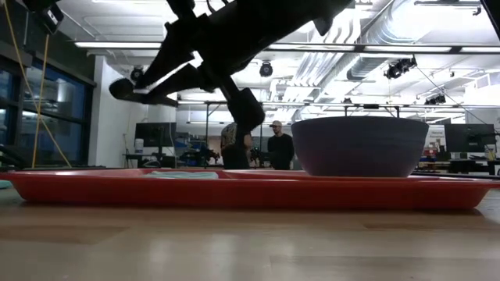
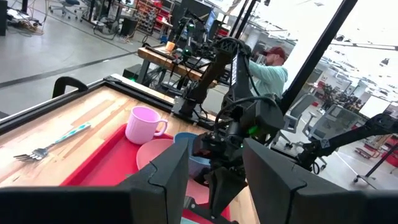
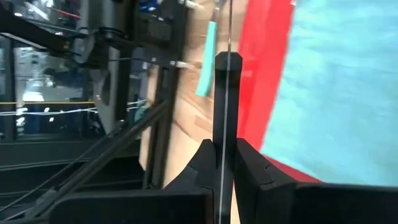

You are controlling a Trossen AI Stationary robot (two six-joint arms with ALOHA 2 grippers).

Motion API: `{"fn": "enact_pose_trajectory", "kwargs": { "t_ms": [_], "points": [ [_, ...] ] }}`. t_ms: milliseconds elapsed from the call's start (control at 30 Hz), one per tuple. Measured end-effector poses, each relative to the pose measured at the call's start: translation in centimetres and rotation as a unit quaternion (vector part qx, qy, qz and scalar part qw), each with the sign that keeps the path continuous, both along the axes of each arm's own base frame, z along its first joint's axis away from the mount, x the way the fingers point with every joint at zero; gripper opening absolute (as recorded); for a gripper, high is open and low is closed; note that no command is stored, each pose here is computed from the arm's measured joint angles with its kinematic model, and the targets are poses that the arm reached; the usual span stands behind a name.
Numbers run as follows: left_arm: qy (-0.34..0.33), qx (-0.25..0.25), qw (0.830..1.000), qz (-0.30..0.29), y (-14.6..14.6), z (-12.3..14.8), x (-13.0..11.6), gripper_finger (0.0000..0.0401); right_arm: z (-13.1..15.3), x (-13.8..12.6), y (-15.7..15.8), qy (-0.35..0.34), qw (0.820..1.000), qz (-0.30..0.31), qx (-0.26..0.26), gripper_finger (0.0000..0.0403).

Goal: Set up tray
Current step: Put the black knife on the blue napkin to the left of the pink plate

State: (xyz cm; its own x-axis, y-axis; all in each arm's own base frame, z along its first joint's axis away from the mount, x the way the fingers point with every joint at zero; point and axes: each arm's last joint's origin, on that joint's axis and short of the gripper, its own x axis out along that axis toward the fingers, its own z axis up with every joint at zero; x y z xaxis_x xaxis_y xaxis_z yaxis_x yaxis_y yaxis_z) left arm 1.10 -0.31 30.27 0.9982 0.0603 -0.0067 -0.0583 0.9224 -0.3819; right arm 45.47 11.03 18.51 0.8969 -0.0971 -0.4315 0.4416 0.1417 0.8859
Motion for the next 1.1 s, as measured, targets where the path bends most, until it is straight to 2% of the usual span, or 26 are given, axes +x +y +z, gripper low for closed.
{"fn": "enact_pose_trajectory", "kwargs": {
  "t_ms": [433, 833, 1100],
  "points": [
    [0.000, 0.000, 1.000, -0.007, 0.0, 0.0, 0.0, 0.0182, -1.3, -0.7, -0.7, 0.077, 0.997, -0.013, 0.019, 0.0008],
    [0.000, 0.000, 1.000, -0.007, 0.0, 0.0, 0.0, 0.0182, -1.9, -0.6, -3.0, 0.113, 0.993, -0.018, 0.014, 0.0008],
    [0.000, 0.000, 1.000, -0.007, 0.0, 0.0, 0.0, 0.0182, -2.1, -0.6, -4.0, 0.133, 0.991, -0.015, 0.009, 0.0023]
  ]
}}
